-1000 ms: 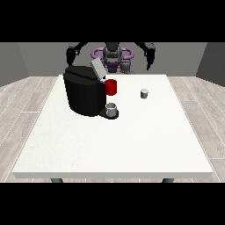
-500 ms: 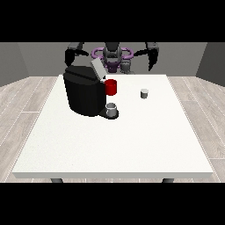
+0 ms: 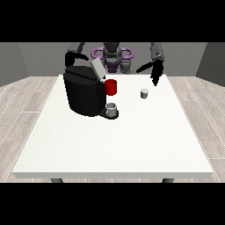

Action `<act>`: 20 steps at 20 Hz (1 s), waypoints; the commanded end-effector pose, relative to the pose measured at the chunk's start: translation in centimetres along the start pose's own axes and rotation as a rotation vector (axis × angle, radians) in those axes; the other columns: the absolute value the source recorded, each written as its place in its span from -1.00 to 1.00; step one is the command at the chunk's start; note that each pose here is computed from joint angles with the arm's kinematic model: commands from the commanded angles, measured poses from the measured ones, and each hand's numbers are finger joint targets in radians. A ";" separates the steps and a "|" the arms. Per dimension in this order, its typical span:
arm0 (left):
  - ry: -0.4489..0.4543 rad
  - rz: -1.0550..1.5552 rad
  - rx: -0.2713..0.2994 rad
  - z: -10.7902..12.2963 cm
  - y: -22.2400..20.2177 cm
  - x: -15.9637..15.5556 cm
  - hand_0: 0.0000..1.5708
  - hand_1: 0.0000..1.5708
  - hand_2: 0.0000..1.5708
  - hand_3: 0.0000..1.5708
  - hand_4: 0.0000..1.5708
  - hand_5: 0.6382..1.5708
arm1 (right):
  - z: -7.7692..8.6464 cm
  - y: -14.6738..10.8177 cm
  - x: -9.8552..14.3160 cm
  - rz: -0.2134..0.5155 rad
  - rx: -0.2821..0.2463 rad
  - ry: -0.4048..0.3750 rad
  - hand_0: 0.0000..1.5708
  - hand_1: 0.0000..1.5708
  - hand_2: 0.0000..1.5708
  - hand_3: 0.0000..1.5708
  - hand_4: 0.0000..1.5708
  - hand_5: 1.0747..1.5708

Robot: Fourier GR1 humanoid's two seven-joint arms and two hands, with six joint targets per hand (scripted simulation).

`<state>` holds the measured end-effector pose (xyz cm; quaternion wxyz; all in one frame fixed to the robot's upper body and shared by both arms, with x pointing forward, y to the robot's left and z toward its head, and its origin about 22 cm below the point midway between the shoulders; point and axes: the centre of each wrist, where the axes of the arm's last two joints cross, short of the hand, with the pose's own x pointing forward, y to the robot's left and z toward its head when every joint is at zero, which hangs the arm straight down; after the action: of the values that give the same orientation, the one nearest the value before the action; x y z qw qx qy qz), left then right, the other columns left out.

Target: Insert the coffee pod into the coffee machine and close the lid

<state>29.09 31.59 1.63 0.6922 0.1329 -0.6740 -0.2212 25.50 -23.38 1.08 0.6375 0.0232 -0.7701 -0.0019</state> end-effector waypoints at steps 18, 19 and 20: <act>0.156 -0.339 -0.051 -5.2 5.5 -2.5 -1.00 -1.00 -1.00 -1.00 -1.00 1.00 | -3.5 0.7 0.8 0.055 -0.003 -0.063 -1.00 -1.00 -1.00 -1.00 -0.48 1.00; 0.131 -0.372 -0.024 -6.5 4.3 -1.0 -1.00 -1.00 -1.00 -1.00 -1.00 1.00 | -4.2 0.7 0.3 0.053 0.002 -0.092 -1.00 -1.00 -1.00 -1.00 -0.54 1.00; 0.153 -0.383 -0.061 -5.9 5.6 -1.9 -1.00 -1.00 -1.00 -1.00 -1.00 1.00 | -3.7 0.9 0.0 0.061 -0.003 -0.054 -1.00 -1.00 -1.00 -1.00 -0.55 1.00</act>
<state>35.06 36.21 2.74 0.6863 0.2561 -0.5923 -0.3356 28.97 -22.26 2.26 0.6124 0.0026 -0.7904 0.0137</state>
